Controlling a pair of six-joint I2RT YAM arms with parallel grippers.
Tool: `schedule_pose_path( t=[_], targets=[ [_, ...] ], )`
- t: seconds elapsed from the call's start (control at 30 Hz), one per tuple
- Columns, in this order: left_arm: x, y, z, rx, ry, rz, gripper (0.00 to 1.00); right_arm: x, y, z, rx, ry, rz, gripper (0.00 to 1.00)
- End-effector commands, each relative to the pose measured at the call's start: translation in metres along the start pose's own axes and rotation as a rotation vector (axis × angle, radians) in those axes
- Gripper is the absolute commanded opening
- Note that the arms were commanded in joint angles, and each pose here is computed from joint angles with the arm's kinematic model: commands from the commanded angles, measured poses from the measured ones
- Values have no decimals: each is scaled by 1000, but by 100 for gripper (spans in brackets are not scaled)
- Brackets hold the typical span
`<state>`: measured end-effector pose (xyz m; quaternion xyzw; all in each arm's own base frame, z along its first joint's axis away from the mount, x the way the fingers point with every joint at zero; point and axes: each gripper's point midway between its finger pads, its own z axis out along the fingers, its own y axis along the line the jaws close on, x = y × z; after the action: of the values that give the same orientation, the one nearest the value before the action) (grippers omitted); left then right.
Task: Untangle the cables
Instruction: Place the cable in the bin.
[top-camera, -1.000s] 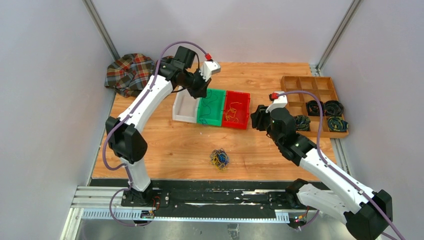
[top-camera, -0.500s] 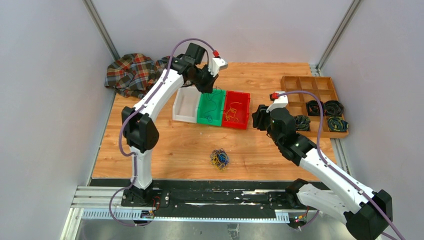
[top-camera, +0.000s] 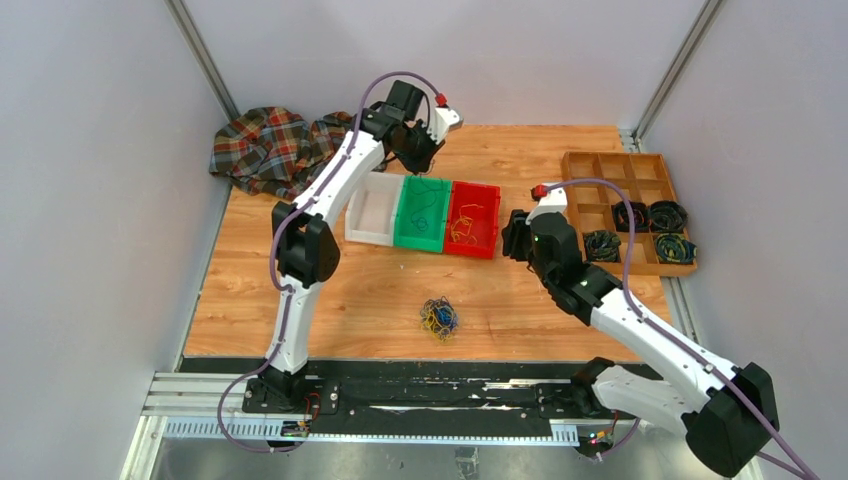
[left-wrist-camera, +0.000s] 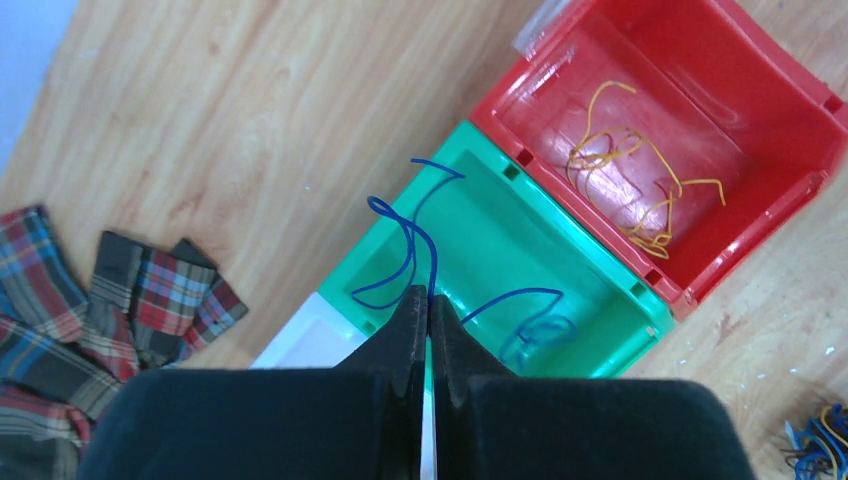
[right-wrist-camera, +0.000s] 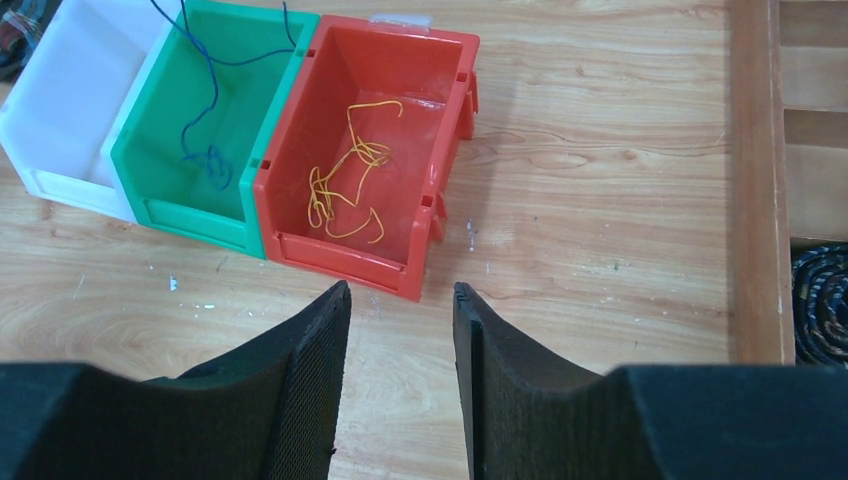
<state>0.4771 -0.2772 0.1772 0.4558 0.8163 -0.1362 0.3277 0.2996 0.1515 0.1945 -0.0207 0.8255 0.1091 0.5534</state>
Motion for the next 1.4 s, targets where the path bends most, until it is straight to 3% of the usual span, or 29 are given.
schedule_pose_path(
  t=[0.0,0.23,0.7,0.73,0.93,1.07,1.37],
  targets=[
    [-23,9,-5,-44,-58,48,1,-12,1,7,10,-30,10,42],
    [2,18,19,-104,-38,53,1,-8,0,10,11,-22,6,41],
    [74,-38,33,48,65,-13,1,-5,2,6,-6,-5,-7,41],
    [74,-37,33,41,65,-12,5,-4,2,5,-7,-6,-5,41],
    [38,-33,-3,25,9,2,70,-5,3,2,-18,-13,6,43],
    [27,-55,-41,98,-27,12,99,-4,3,-1,-26,-9,18,54],
    [77,-157,-89,410,-21,-15,99,19,10,-10,-90,56,42,61]
  ],
)
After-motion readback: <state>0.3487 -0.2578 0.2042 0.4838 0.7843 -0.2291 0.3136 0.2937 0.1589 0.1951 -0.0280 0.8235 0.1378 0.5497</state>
